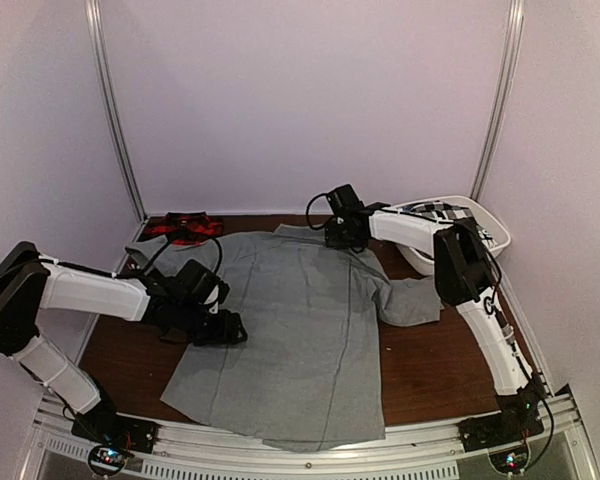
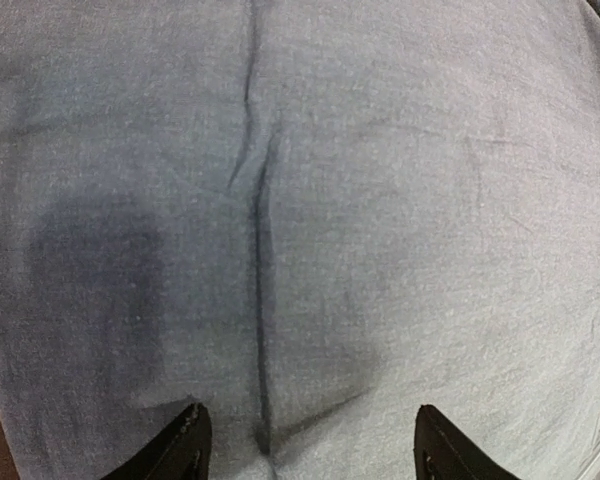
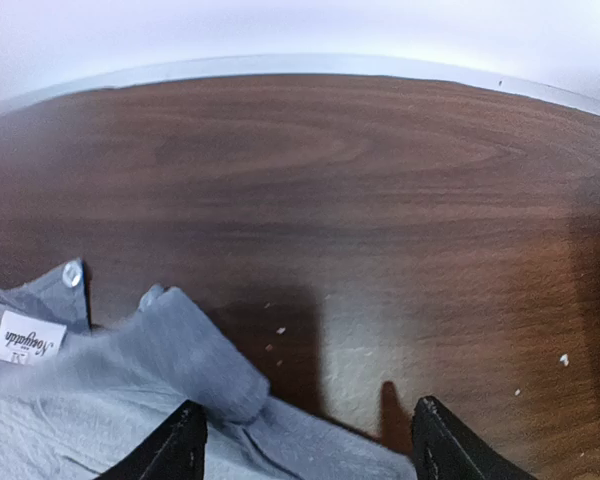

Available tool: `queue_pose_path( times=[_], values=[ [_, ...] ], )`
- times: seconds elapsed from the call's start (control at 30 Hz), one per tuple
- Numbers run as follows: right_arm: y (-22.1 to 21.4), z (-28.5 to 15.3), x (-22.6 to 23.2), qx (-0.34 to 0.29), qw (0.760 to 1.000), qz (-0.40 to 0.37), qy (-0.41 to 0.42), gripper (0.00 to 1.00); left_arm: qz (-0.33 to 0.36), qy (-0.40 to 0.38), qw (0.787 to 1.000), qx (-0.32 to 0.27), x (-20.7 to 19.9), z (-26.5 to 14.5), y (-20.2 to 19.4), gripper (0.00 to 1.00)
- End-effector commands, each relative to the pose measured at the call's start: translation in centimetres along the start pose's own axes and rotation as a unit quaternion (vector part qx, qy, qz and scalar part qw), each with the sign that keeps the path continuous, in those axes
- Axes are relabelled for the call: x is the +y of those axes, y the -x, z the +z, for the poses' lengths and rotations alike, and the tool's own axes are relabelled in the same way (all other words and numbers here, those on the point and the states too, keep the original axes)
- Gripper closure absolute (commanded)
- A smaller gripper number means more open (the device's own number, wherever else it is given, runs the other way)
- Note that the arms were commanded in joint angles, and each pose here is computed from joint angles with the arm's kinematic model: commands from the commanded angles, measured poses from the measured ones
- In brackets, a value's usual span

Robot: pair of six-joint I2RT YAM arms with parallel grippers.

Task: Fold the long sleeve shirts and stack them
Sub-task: Adjust the flattened shirt at the center of the board.

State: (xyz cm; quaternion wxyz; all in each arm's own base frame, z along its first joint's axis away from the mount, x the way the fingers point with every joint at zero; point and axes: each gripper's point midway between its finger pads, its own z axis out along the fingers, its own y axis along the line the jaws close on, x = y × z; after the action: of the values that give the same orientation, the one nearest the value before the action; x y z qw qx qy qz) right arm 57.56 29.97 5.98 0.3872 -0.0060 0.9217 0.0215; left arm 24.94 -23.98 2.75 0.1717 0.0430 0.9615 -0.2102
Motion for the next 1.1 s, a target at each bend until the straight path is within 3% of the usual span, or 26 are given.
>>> queue_pose_path(
  times=[0.0,0.2,0.43,0.7,1.07],
  values=[
    [3.5,-0.2,-2.0,-0.015,1.0,0.022,0.016,0.27,-0.007,-0.004,1.0,-0.013,0.1,-0.5,0.0,0.29],
    [5.7,-3.5,-2.1,-0.027,0.999,0.01,0.03,0.22,-0.007,-0.004,1.0,-0.017,0.0,-0.8,0.3,0.29],
    [3.8,-8.9,-3.0,-0.025,0.999,-0.016,0.017,0.21,-0.003,0.0,1.0,-0.02,-0.1,-0.9,0.6,0.29],
    [0.1,-15.7,-7.8,-0.043,0.999,0.029,0.012,0.21,0.006,-0.003,1.0,-0.019,-0.5,-0.7,1.1,0.28],
    [-7.4,-20.6,-18.6,-0.045,0.989,0.122,-0.063,0.24,0.021,-0.014,0.999,-0.02,-1.7,-0.4,2.1,0.28]
  ],
)
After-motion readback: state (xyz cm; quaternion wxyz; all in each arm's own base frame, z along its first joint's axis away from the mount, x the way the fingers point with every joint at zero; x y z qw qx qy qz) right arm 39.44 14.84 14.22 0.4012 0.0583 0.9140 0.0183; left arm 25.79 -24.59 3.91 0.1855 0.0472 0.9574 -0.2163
